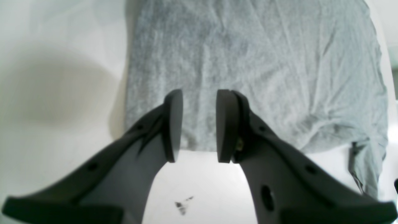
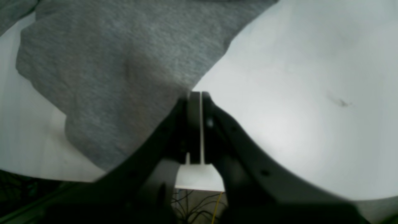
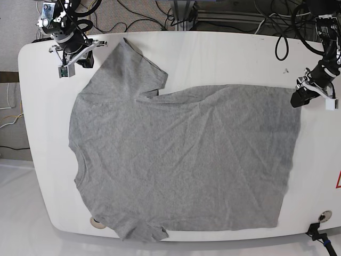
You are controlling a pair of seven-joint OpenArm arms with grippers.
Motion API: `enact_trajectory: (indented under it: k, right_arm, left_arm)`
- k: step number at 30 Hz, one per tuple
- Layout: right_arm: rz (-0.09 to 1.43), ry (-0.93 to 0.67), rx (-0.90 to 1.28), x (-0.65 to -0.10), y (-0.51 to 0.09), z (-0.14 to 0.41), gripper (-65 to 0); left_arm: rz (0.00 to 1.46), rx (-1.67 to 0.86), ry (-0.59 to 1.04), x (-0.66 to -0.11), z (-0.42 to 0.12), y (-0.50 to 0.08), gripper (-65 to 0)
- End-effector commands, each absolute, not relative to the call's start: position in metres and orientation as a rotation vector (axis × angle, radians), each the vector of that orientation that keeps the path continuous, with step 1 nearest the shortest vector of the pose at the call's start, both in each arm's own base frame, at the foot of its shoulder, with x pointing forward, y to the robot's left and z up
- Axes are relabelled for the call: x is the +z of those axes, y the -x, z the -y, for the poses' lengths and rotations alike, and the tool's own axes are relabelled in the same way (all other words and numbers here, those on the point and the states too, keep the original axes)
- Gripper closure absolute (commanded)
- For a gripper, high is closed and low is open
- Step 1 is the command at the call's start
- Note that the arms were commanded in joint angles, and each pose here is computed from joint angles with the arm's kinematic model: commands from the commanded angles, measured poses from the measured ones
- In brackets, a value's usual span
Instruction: Fold the T-shirt properly
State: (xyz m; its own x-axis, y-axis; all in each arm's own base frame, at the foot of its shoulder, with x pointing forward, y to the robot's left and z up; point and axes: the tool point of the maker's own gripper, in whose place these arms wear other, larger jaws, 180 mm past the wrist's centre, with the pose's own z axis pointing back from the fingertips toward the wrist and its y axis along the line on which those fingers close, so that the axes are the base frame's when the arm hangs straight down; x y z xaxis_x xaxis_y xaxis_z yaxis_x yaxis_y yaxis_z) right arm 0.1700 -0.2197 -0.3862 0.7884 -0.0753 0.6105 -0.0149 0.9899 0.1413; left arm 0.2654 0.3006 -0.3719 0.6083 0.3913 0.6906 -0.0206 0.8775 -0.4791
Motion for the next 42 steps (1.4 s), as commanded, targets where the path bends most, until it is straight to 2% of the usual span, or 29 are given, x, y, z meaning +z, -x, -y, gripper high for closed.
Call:
enact_trajectory:
  k: [1,8,18,42]
  right_arm:
    - [0.701,-0.152,-0.022,-0.376,-0.175,0.219,0.0]
    - [0.699,-0.173,-0.017,-0.376,-0.175,0.214,0.0]
    - [0.701,-0.196,-0.015,-0.375,-0.175,0.209,0.0]
    - [0.664,-0.164,0.002,-0.388,-0.17,0.197,0.0]
  left_arm:
    - [0.942,0.206,0.457,-0.353,-0.303,-0.275,-17.9]
    - [0.95,0.202,0.444,-0.351,-0.306,-0.275,-17.6]
    - [0.986,0.157,0.339,-0.35,-0.317,-0.282,-17.6]
    - [0.961,0.13,0.368,-0.361,-0.307,-0.274,-17.5]
